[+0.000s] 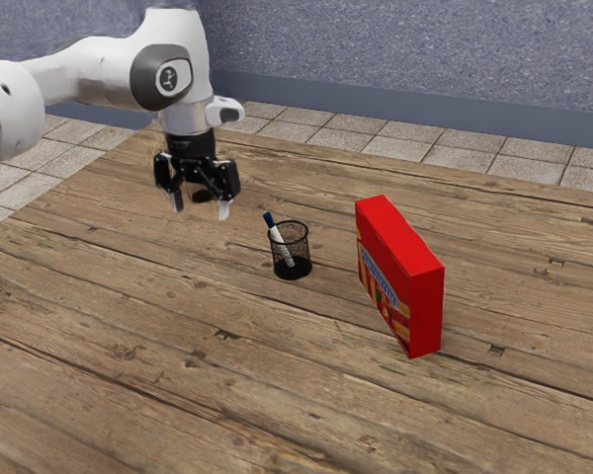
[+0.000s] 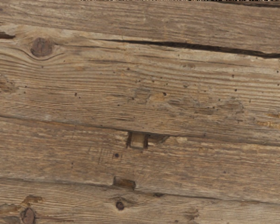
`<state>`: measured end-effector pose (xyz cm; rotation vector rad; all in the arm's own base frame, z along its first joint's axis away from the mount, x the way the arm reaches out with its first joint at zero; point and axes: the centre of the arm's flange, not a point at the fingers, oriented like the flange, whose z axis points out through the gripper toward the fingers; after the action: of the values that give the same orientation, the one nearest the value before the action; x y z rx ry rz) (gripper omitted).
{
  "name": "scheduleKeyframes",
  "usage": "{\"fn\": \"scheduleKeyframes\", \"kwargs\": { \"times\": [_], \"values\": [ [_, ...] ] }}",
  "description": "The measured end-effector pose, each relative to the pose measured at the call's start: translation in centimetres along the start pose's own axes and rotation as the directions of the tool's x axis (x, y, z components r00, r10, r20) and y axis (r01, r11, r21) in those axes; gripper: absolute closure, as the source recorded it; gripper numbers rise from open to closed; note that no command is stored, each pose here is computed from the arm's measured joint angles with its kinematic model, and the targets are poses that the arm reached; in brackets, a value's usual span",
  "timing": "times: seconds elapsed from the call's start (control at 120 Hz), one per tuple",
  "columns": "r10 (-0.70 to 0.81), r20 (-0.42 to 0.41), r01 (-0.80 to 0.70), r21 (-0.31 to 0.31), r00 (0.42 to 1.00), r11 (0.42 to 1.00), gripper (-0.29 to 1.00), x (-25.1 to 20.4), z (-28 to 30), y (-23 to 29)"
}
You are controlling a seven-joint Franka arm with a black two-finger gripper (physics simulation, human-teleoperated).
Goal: Take the marker out of the pen holder and place it to the left of the pen holder.
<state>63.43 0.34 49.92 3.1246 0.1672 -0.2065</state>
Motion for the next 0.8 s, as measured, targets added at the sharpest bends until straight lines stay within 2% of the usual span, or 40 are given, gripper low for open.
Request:
{"fn": "scheduleKeyframes", "kwargs": {
  "times": [0.142, 0.35, 0.475, 0.55, 0.667, 0.8],
  "values": [
    [-0.050, -0.076, 0.041, -0.112, 0.996, 0.993, 0.00, 5.2, 2.9, -0.5],
    [-0.075, -0.170, 0.041, -0.196, 0.983, 0.980, 0.00, 11.1, 6.4, -0.8],
    [-0.069, -0.191, 0.026, -0.222, 0.979, 0.975, 0.00, 14.1, 7.0, -1.5],
    [-0.056, -0.176, 0.015, -0.227, 0.983, 0.974, 0.00, 15.4, 8.1, -1.7],
    [-0.047, -0.140, 0.014, -0.231, 0.989, 0.973, 0.00, 16.4, 9.7, -2.8],
    [-0.038, -0.147, 0.003, -0.233, 0.988, 0.972, 0.00, 16.7, 9.8, -3.3]
  ]
}}
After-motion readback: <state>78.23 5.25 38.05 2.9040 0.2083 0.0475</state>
